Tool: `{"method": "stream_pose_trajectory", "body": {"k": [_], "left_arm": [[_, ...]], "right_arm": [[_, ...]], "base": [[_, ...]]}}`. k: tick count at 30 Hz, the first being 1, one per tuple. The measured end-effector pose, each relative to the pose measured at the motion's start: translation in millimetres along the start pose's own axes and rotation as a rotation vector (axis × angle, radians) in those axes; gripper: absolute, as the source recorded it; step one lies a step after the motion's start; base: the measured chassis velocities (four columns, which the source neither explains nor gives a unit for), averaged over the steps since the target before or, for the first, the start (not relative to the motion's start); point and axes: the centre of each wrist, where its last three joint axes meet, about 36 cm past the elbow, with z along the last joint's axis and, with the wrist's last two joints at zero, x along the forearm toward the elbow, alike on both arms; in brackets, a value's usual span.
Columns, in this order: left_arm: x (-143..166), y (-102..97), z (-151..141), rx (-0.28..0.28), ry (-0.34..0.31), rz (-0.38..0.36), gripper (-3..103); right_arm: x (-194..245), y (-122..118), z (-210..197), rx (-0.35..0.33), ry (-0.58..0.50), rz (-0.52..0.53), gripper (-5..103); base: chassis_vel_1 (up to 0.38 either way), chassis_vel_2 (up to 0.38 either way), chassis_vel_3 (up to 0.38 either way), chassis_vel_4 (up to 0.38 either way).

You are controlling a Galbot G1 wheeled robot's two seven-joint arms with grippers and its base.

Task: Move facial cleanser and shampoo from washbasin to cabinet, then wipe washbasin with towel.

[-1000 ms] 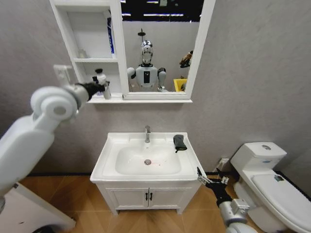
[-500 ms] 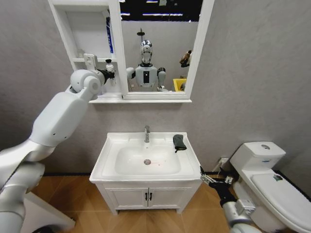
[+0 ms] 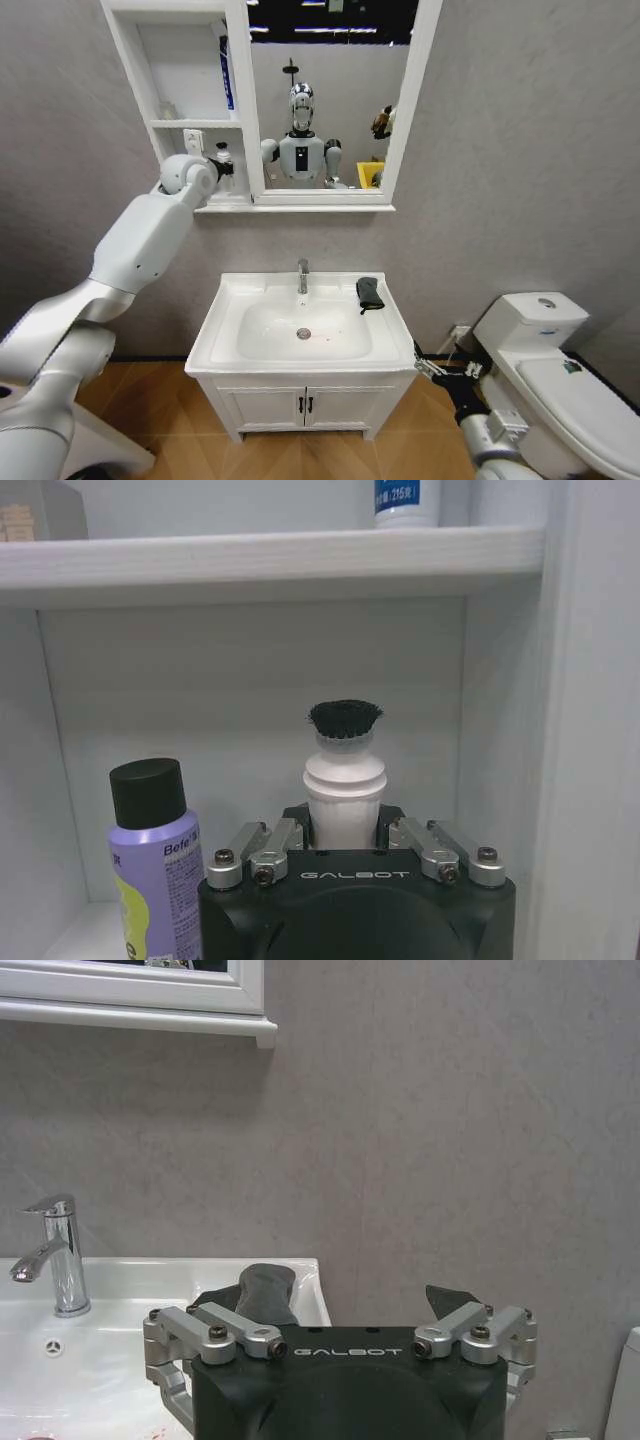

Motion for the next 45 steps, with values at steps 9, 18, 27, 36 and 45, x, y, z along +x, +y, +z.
{"method": "stream_pose_trajectory", "body": {"k": [9, 18, 27, 36, 45], "left_arm": [[-6, -1.0, 6, -0.007, -0.019, -0.018, 53], [-2, 3.3, 4, 0.017, -0.033, -0.009, 85], [27, 5.0, 6, 0.007, -0.1, 0.025, 100], [172, 17.4, 72, -0.026, -0.259, 0.059, 100], [290, 50.3, 151, -0.116, -0.33, 0.008, 100]], "right_arm": [[2, -6, 0, 0.011, -0.003, 0.019, 100], [0, -3, -2, 0.014, -0.009, 0.014, 100], [-2, -2, -1, 0.022, -0.002, 0.012, 100], [1, 5, -14, 0.033, -0.004, 0.023, 100], [10, 14, -24, 0.009, -0.001, -0.004, 100]], "base": [[0.0, 0.0, 0.0, 0.0], [0.0, 0.0, 0.0, 0.0], [0.0, 0.0, 0.0, 0.0], [0.0, 0.0, 0.0, 0.0], [0.0, 0.0, 0.0, 0.0]]}}
